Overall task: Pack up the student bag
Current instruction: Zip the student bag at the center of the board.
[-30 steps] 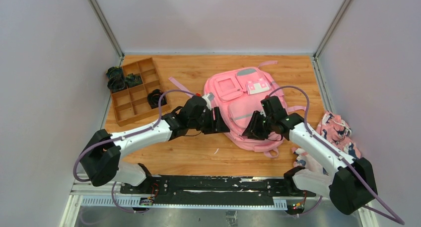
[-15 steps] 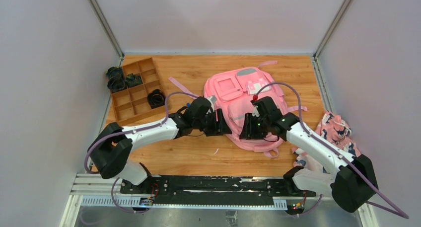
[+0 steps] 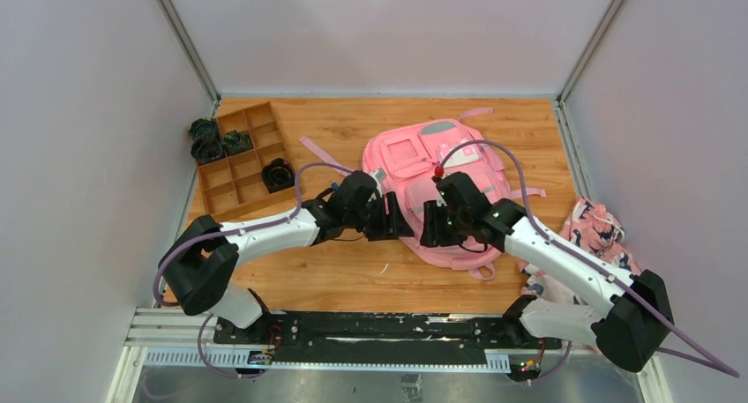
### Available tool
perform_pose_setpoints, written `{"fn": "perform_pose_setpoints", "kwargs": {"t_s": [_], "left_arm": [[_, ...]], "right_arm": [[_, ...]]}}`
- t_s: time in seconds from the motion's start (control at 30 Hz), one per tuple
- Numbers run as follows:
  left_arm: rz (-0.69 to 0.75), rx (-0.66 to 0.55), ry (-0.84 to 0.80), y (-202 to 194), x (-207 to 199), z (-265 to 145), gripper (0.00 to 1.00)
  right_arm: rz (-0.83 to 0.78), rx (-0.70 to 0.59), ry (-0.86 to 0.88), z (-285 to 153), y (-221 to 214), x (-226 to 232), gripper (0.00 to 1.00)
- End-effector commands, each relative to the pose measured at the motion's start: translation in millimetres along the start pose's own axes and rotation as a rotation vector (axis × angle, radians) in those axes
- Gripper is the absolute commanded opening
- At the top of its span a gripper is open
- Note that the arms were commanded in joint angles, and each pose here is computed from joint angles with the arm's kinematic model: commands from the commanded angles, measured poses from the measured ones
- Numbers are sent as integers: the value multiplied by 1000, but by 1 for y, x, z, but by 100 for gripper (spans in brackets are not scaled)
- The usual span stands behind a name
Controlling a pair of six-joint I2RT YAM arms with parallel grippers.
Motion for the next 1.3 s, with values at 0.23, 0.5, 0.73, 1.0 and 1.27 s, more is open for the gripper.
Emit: {"fn": "perform_pose_setpoints", "kwargs": {"t_s": [0.23,0.5,0.73,1.0,1.27], "left_arm": [[9,-23,-29,8,-9,2,59],[12,-14,-28,6,-7,3,59],[22,-14,-55,10,-11,9,61],[11,-6,-45,9,-8,14,57],[24,-22,15,11,1,21,49]], "right_arm": [[-91,6,-109,8,-4,8,45],[-55,-46,-234,5,-1,-6,24],[-57,-13,-216,11,-3,-4,13],[-55,18,-207,18,-9,-4,4],[-80,-31,-222,7,-3,-7,0]]}}
Point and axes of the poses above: each gripper's point midway between its finger pads, its own z axis out along the fingers, its own x axis along the line the jaws close on, y = z × x, the point moved 6 cm from there along -z, back along the fingers, and after that the axes turned 11 degrees about z, right-handed, at the moved point
